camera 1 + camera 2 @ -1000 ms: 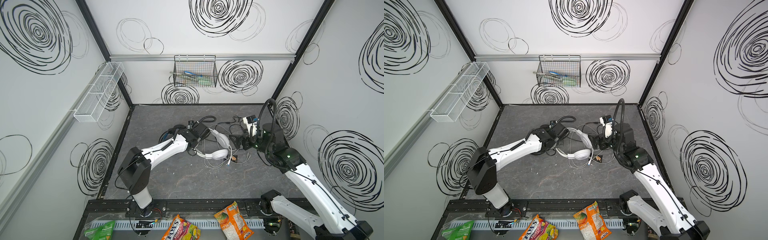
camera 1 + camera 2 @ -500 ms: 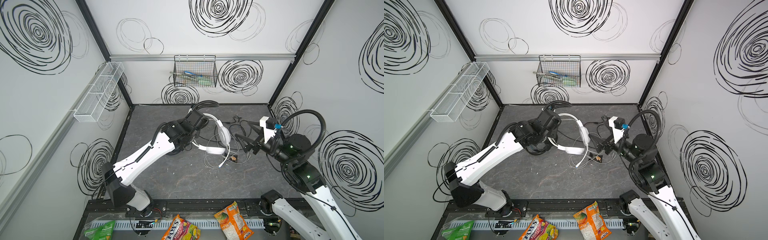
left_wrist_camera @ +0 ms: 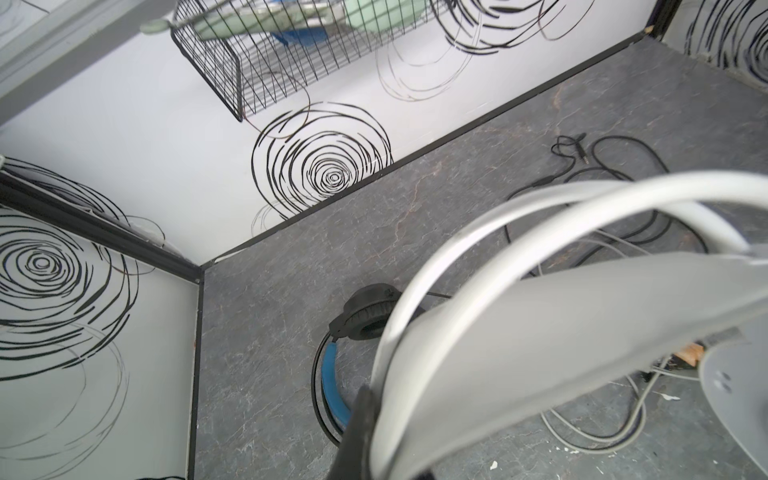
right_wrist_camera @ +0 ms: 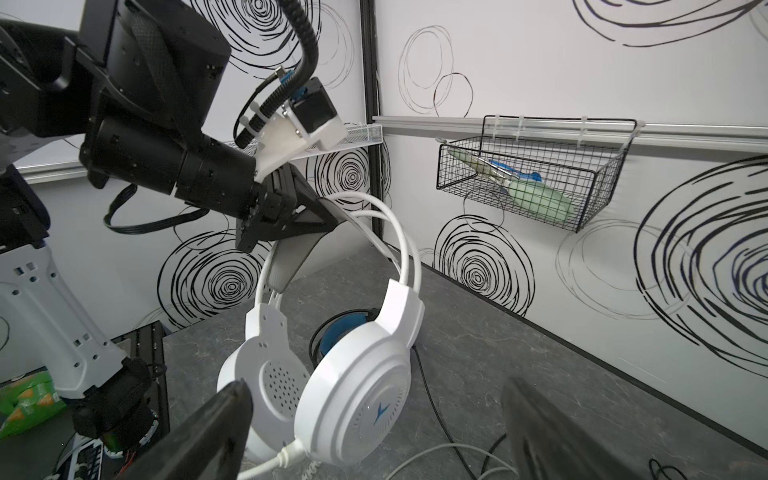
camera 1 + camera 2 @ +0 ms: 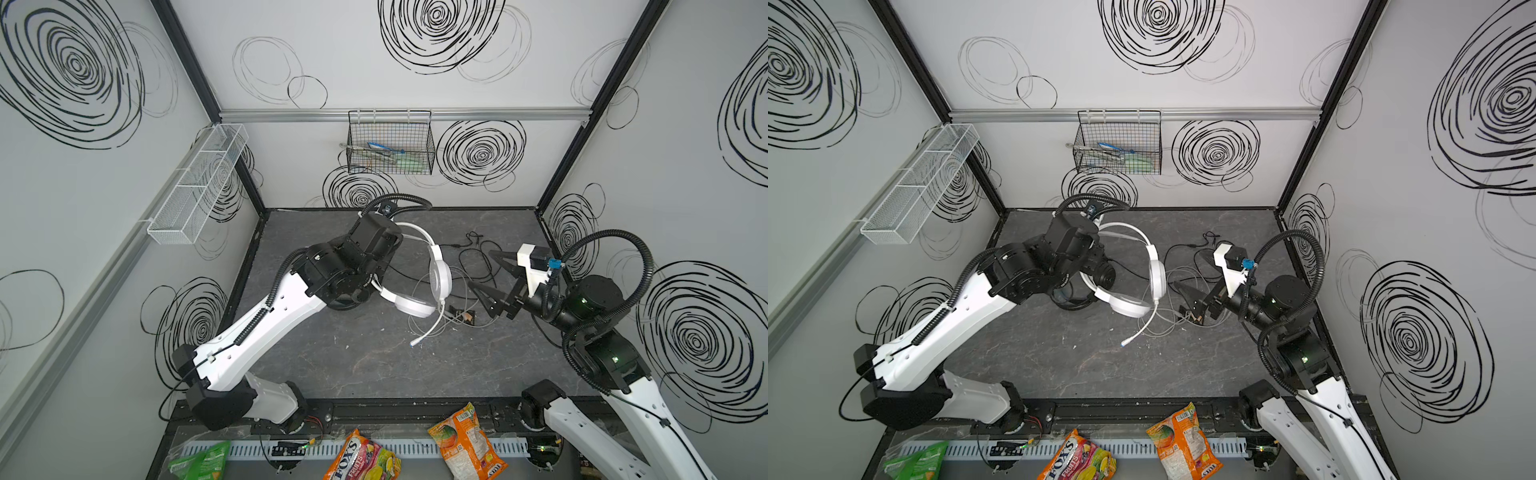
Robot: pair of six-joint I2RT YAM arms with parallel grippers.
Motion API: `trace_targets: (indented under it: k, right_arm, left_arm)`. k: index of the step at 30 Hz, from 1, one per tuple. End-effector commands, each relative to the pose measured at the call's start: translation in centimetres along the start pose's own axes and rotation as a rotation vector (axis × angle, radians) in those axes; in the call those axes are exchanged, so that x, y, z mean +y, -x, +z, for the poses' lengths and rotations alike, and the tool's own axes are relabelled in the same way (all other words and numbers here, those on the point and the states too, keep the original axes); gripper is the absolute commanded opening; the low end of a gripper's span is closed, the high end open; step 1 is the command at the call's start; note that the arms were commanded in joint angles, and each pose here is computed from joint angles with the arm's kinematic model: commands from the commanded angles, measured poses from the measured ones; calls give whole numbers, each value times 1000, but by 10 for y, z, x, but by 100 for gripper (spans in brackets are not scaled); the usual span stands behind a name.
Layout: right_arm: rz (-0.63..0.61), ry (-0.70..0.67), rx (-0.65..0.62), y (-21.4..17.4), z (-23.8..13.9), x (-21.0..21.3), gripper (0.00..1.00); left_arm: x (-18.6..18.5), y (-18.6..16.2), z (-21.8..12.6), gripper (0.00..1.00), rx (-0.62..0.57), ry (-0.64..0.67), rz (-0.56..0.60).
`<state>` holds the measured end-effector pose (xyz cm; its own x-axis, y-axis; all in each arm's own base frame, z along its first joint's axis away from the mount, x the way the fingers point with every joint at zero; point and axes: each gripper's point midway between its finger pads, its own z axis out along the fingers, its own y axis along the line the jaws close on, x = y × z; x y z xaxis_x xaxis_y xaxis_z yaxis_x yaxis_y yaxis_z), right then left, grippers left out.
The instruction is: Wrap the headphones
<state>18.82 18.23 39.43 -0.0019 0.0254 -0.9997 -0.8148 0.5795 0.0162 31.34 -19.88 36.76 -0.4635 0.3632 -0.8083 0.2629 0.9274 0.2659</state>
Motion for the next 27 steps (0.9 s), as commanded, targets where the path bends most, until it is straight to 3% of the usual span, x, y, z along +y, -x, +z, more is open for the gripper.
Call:
trace_targets:
  k: [1,12,20,27]
  right_arm:
    - [-24,64,-20,1,-7,14,97]
    - [-12,117,5,-18,-6,22,98]
    - [-12,138,-2,-24,10,17,100]
    - [21,183,19,-42,27,18,94]
  left_arm:
    - [20,56,-36,0,-187,-25,-112]
    - [62,113,-68,0,-315,-61,-290]
    - [73,121,-82,0,-356,-100,-363]
    - [80,122,-91,0,-376,-108,-407]
